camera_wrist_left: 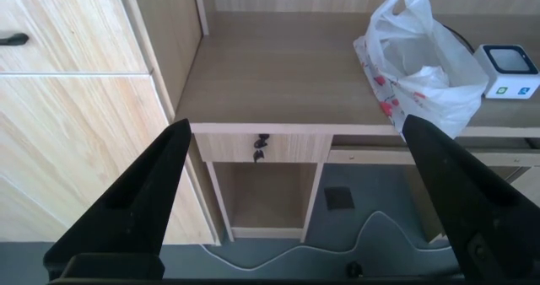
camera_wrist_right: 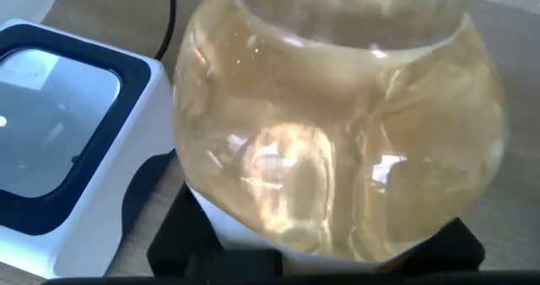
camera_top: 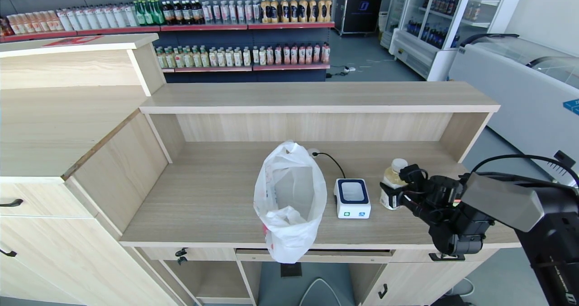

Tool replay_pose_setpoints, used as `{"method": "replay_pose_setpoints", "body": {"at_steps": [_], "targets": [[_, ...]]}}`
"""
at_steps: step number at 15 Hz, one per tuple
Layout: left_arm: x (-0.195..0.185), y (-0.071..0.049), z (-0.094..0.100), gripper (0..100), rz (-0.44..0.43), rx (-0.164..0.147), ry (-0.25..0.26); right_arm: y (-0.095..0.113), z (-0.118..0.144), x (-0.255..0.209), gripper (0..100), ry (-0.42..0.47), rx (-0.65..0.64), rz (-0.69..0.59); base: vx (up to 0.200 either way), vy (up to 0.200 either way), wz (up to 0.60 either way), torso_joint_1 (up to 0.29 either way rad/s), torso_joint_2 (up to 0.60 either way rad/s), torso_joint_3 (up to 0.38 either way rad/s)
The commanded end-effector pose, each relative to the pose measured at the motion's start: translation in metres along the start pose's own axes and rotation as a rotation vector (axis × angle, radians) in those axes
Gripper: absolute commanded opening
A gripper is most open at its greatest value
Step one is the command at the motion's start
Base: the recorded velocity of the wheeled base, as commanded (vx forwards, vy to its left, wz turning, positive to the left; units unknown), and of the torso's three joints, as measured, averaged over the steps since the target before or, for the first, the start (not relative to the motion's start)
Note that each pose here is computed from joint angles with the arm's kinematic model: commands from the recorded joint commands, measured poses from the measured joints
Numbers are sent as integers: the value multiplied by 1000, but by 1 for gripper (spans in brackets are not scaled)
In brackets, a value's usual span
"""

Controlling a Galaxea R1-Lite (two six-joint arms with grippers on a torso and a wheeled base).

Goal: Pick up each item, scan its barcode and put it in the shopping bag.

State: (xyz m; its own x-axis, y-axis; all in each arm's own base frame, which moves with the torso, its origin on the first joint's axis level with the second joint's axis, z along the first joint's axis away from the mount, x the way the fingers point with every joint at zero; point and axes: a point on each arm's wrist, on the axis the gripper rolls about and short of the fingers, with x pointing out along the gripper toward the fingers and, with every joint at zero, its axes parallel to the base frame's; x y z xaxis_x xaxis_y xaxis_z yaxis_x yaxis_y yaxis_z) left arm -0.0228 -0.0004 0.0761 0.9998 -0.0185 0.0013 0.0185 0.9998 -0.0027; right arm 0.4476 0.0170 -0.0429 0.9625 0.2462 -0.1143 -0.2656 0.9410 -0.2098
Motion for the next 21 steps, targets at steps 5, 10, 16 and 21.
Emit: {"method": "replay_pose_setpoints", "body": {"at_steps": [5, 10, 16, 21], "targets": [[0, 0, 0, 100, 0, 0, 0, -4, 6, -2, 0, -10, -4, -12, 0, 0, 0, 0, 0, 0], [0, 0, 0, 100, 0, 0, 0, -14, 97, -39, 0, -108, 129, 8, 0, 0, 0, 0, 0, 0], [0, 0, 0, 100, 0, 0, 0, -45, 256, -220, 0, -81, 482, 207, 0, 0, 0, 0, 0, 0], [0, 0, 0, 100, 0, 0, 0, -19, 274, -298, 0, -91, 585, 603, 0, 0, 0, 0, 0, 0]]}}
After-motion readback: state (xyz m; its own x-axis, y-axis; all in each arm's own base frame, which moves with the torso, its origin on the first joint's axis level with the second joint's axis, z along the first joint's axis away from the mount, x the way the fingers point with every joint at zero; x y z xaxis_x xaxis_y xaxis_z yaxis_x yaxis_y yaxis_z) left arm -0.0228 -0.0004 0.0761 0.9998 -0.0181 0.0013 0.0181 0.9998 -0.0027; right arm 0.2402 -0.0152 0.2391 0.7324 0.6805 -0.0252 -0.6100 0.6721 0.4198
